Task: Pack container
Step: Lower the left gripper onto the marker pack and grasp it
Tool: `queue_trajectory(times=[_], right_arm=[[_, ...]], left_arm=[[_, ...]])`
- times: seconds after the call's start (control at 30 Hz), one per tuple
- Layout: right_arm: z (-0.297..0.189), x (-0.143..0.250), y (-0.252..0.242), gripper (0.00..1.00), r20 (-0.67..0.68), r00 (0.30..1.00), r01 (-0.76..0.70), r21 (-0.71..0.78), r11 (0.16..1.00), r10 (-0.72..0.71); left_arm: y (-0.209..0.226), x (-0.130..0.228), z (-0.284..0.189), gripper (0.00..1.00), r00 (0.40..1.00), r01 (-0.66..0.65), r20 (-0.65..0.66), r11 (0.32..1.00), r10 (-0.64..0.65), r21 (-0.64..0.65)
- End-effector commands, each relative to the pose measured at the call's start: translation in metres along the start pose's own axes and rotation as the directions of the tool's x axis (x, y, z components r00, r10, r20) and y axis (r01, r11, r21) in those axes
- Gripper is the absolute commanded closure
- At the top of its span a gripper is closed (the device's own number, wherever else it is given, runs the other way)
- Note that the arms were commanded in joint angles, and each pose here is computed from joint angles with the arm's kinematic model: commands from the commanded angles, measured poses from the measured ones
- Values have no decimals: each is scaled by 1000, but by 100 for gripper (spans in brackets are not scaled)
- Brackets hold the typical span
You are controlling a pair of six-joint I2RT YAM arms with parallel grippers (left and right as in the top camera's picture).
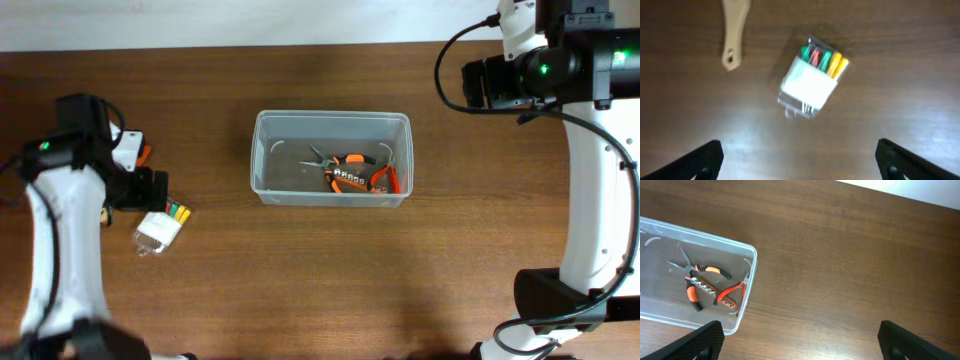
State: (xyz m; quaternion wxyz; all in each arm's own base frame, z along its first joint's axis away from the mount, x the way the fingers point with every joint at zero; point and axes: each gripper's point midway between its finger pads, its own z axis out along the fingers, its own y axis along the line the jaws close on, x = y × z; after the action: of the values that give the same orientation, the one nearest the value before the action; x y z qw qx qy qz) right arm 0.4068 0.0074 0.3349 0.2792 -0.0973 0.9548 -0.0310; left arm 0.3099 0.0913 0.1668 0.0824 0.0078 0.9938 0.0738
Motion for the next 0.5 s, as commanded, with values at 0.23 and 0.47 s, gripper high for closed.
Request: queue_trajectory(times=[0.23, 0.47], right_arm=[[1, -6, -6, 2, 23, 1000, -15, 17, 1000, 15], [0, -9, -6, 1, 36, 999, -15, 19, 1000, 15]], left_arm=[[-6, -9, 89, 1, 943, -271, -172, 957, 285, 99], [-10, -11, 129, 1, 901, -360, -201, 921, 385, 151]])
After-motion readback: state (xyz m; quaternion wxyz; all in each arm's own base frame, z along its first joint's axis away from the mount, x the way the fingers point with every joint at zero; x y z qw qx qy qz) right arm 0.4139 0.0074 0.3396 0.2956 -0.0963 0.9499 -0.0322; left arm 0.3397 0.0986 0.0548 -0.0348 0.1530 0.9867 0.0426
